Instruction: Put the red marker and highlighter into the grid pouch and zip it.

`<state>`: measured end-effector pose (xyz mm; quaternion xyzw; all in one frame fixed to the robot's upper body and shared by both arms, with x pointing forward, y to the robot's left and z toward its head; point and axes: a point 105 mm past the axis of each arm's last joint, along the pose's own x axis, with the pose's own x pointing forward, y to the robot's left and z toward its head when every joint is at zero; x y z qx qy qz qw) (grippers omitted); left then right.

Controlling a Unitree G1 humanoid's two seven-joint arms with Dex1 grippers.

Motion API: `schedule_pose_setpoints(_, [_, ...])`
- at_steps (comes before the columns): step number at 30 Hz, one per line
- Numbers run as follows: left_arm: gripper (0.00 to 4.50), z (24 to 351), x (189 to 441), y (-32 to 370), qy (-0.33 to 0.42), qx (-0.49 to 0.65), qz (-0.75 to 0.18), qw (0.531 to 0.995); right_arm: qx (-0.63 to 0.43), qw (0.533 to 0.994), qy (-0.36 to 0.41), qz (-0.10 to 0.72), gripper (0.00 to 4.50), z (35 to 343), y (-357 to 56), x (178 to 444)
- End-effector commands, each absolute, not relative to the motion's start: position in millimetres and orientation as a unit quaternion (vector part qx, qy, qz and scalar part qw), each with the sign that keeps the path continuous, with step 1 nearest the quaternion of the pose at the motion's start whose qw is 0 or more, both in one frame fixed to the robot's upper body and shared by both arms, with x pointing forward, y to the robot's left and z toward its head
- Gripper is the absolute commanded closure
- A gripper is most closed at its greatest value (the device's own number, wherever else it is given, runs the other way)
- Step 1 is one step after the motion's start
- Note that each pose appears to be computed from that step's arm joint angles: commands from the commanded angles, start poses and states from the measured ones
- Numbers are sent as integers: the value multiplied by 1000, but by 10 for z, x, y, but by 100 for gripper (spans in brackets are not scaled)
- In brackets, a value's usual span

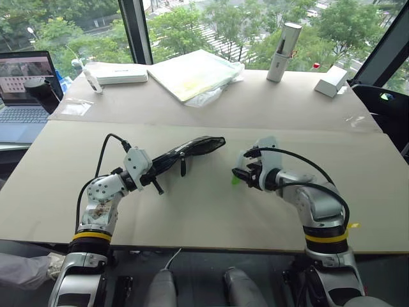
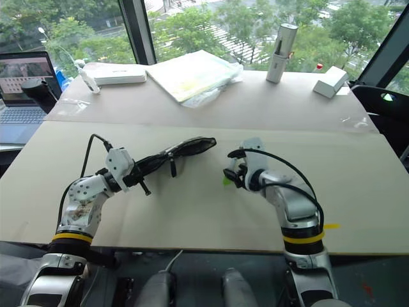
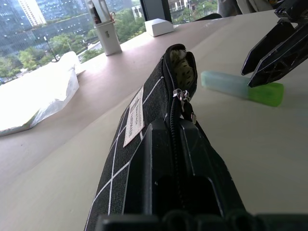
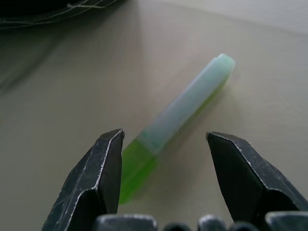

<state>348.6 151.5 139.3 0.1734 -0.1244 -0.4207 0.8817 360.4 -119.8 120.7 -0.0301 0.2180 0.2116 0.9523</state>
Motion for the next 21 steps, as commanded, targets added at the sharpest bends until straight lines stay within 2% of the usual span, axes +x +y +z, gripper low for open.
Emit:
schedule_pose_setpoints(1, [450, 1503, 3489, 1503, -145, 174, -418, 880, -30, 955, 209, 206, 143, 1270, -1172, 3665])
schedule_pose_setpoints(12, [450, 1494, 3486, 1510, -147, 170, -410, 884, -80, 952, 197, 221, 143, 1307, -1063, 3815])
schedule_pose_setpoints(19, [450, 1473, 3467, 1519, -146, 168, -405, 887, -177, 939, 187, 229, 143, 1177, -1100, 3822])
schedule_pose_setpoints(21, [450, 1472, 3462, 1521, -146, 168, -404, 887, -181, 938, 181, 232, 194, 1172, -1084, 3815])
